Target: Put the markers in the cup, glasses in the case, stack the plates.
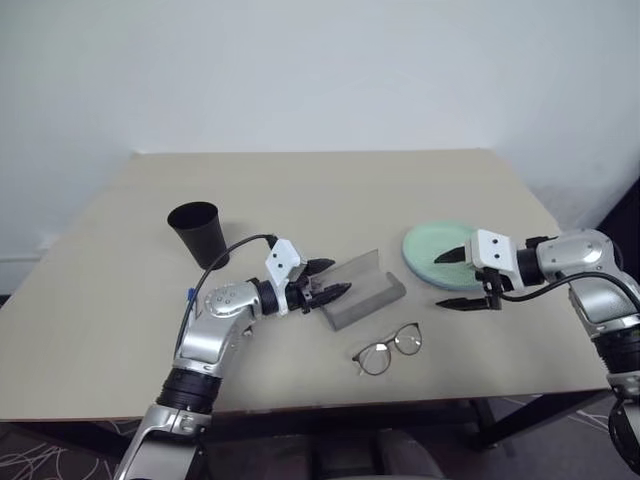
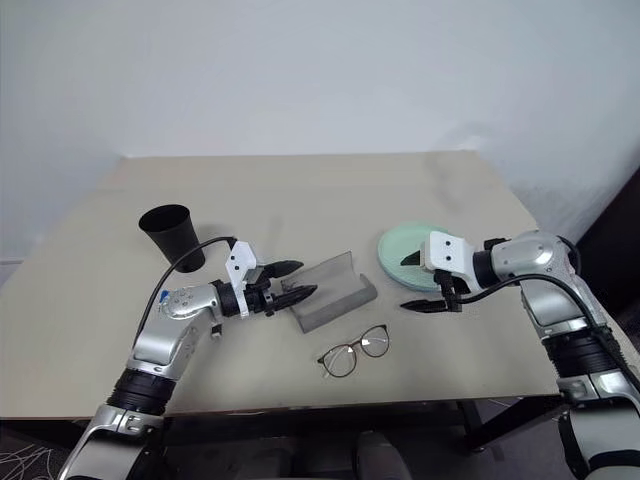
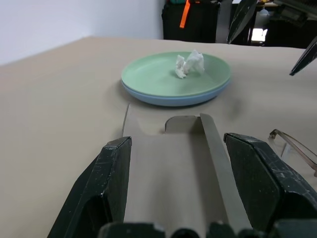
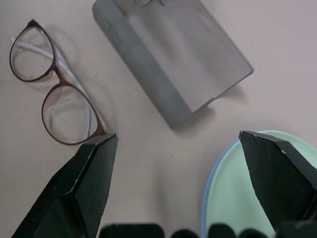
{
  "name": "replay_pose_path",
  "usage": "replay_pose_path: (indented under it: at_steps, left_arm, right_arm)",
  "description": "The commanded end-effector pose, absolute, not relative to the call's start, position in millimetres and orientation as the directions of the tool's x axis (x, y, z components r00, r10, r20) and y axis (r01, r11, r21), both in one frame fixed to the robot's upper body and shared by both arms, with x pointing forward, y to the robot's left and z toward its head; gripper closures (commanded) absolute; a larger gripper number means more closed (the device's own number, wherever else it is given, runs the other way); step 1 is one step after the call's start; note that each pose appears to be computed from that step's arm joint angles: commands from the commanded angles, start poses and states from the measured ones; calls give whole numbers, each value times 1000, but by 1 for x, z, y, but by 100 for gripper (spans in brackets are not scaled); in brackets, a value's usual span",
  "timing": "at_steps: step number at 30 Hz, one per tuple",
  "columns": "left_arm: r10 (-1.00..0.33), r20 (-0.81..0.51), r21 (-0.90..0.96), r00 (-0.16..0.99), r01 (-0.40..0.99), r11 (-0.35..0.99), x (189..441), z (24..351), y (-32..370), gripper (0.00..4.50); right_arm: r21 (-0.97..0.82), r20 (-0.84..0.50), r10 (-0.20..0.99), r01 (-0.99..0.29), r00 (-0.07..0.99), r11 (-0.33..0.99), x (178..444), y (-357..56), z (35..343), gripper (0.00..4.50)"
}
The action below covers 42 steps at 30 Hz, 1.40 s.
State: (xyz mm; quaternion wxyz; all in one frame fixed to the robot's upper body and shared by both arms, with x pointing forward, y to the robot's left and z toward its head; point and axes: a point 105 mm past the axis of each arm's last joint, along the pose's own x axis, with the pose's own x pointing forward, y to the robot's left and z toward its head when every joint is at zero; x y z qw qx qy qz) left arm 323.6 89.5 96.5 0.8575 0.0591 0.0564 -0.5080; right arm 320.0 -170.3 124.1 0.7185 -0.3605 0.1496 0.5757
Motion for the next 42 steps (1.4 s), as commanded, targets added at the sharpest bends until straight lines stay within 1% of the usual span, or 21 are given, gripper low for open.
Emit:
replay_pose_path:
  at_steps: [1, 5, 7, 9, 12, 16, 23, 28, 31, 35, 38, 42]
  left_arm:
    - [-901, -162, 61, 403, 915, 399, 314, 112, 74, 136]
    - [-911, -270, 50, 312, 949, 310, 303, 106, 59, 136]
    - [-921, -284, 24, 266, 962, 271, 298, 110, 49, 136]
    - [-926, -288, -17, 245, 965, 261, 297, 114, 41, 136]
    - [-917, -337, -53, 214, 968, 246, 296, 116, 26, 136]
    - [-912, -387, -73, 138, 981, 179, 289, 120, 12, 136]
    - [-881, -469, -58, 66, 993, 105, 285, 117, 13, 136]
    - [-864, -502, -84, 33, 993, 86, 289, 114, 16, 136]
    - [-857, -515, -92, 26, 992, 86, 294, 112, 17, 136]
    - [-859, -511, -127, 11, 988, 88, 298, 113, 14, 136]
    - [-862, -507, -149, 2, 985, 90, 301, 113, 12, 136]
    - [-859, -513, -171, -1, 980, 101, 304, 110, 8, 136]
  right_arm:
    - [-398, -613, 716, -913, 335, 87, 326, -170, 131, 25]
    - [-406, -621, 696, -907, 362, 110, 332, -176, 127, 25]
    - [-412, -624, 682, -902, 380, 126, 335, -180, 126, 25]
    - [-420, -625, 673, -897, 395, 137, 337, -182, 124, 25]
    - [-432, -616, 666, -887, 420, 160, 341, -183, 121, 25]
    - [-464, -598, 672, -872, 437, 154, 343, -181, 120, 25]
    - [-426, -515, 782, -896, 352, 124, 327, -162, 129, 25]
    - [-350, -414, 860, -924, 298, 152, 327, -155, 140, 25]
    - [-307, -370, 885, -936, 285, 173, 330, -154, 142, 25]
    - [-222, -369, 893, -957, 257, 184, 331, -162, 129, 25]
    - [-173, -371, 891, -962, 262, 211, 333, -170, 120, 25]
    - [-133, -379, 885, -962, 270, 237, 328, -179, 104, 25]
